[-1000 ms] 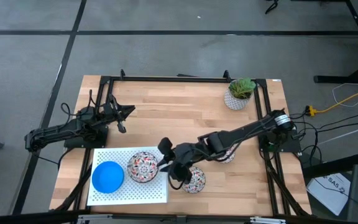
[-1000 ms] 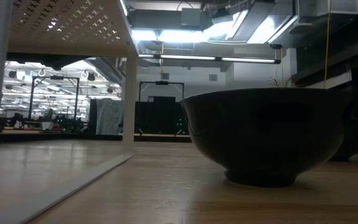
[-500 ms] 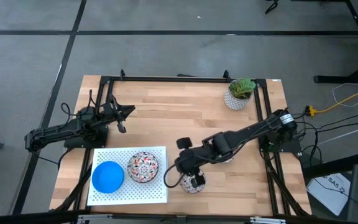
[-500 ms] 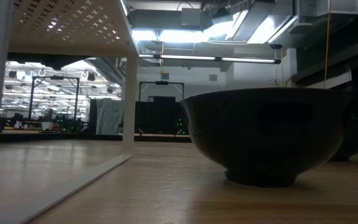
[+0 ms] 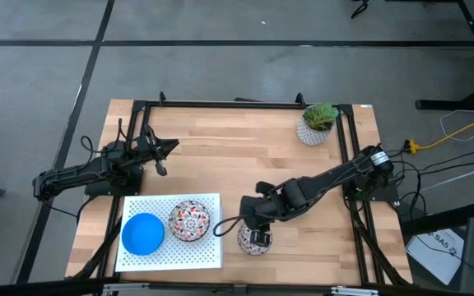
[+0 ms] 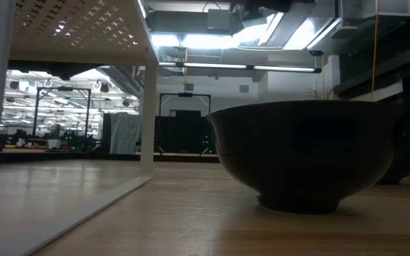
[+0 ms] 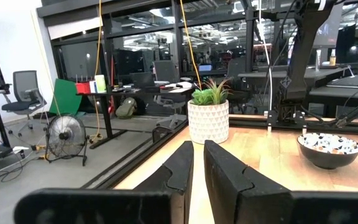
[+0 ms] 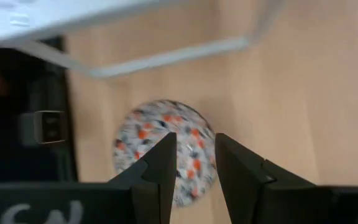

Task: Pick & Place Mini bowls
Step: Stack the orange patterned bowl on top of the stacked orange patterned bowls on the shelf

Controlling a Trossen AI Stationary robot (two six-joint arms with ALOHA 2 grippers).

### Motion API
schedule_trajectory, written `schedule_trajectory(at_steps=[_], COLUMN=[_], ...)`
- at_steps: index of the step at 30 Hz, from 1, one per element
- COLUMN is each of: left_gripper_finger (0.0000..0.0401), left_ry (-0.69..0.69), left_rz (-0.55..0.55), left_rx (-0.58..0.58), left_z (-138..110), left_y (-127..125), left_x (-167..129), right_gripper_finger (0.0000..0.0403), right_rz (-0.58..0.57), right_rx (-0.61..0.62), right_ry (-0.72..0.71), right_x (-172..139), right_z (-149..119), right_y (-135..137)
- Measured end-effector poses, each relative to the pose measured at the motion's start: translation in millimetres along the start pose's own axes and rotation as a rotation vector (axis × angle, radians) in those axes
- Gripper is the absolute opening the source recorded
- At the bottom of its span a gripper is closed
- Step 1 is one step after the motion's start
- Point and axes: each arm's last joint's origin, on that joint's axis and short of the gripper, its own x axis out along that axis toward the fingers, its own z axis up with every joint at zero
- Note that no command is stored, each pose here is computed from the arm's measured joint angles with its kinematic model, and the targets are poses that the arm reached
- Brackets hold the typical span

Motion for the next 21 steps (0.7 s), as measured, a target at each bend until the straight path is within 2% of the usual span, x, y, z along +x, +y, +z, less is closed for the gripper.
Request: schedule_trajectory(at_steps=[7, 11, 18, 21], left_gripper_finger=[0.0032, 0.0031, 0.0031, 0.0031], left_ry=[0.000, 0.000, 0.000, 0.000], left_rz=[0.000, 0.000, 0.000, 0.000], left_rx=[0.000, 0.000, 0.000, 0.000], left_z=[0, 0, 0, 0], left_y=[0, 0, 0, 0], left_x=[0, 0, 0, 0], right_gripper_finger=[0.0110, 0.0110, 0.0110, 0.0110], right_rz=[-0.191, -0.248, -0.414, -0.428], right_rx=[0.190, 0.262, 0.422, 0.445], right_ry=[0.015, 0.072, 0.228, 0.252], right_x=[9, 24, 41, 51], right_z=[-22, -39, -71, -80], right_y=[3, 0, -17, -20])
